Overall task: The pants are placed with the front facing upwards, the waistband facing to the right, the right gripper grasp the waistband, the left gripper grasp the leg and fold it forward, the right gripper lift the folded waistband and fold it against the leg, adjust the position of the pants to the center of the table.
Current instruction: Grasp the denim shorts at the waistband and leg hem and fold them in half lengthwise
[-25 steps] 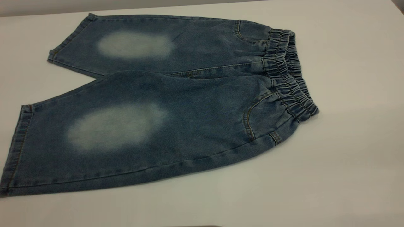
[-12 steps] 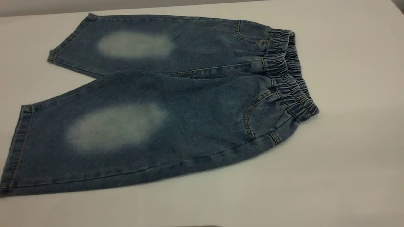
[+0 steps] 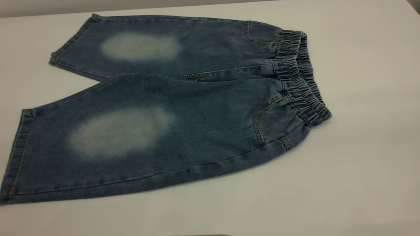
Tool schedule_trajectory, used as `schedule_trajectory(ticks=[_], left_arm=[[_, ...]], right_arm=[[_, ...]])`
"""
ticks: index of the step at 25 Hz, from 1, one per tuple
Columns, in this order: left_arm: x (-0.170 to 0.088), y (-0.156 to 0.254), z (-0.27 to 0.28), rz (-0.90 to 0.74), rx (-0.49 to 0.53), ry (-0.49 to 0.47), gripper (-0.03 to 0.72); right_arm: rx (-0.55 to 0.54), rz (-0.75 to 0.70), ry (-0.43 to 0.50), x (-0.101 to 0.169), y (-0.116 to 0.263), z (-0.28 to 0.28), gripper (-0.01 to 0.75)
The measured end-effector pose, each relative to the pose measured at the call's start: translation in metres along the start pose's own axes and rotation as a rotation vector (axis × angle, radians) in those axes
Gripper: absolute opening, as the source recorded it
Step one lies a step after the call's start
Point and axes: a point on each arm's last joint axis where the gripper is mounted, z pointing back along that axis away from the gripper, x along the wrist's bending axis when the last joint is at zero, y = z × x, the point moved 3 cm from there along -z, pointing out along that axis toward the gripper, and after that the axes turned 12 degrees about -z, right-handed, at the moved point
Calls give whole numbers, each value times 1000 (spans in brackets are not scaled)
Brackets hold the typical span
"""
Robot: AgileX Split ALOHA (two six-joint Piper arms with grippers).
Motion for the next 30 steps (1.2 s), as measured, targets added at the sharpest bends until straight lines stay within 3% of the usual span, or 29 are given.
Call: schedule_trajectory(ticks=[10, 15, 22, 30], left_arm=[[11, -53, -71, 10, 127, 68, 496], [5, -61, -115, 59, 233, 148, 496], [-9, -50, -169, 110, 391, 269, 496], [-21, -25, -221, 192, 541, 310, 496]], right_arm=[[121, -44, -100, 13, -33, -69, 545], [240, -128, -132, 13, -34, -113, 545], [382, -289, -102, 2, -22, -174, 545], [468, -455, -38, -18, 4, -233, 545]])
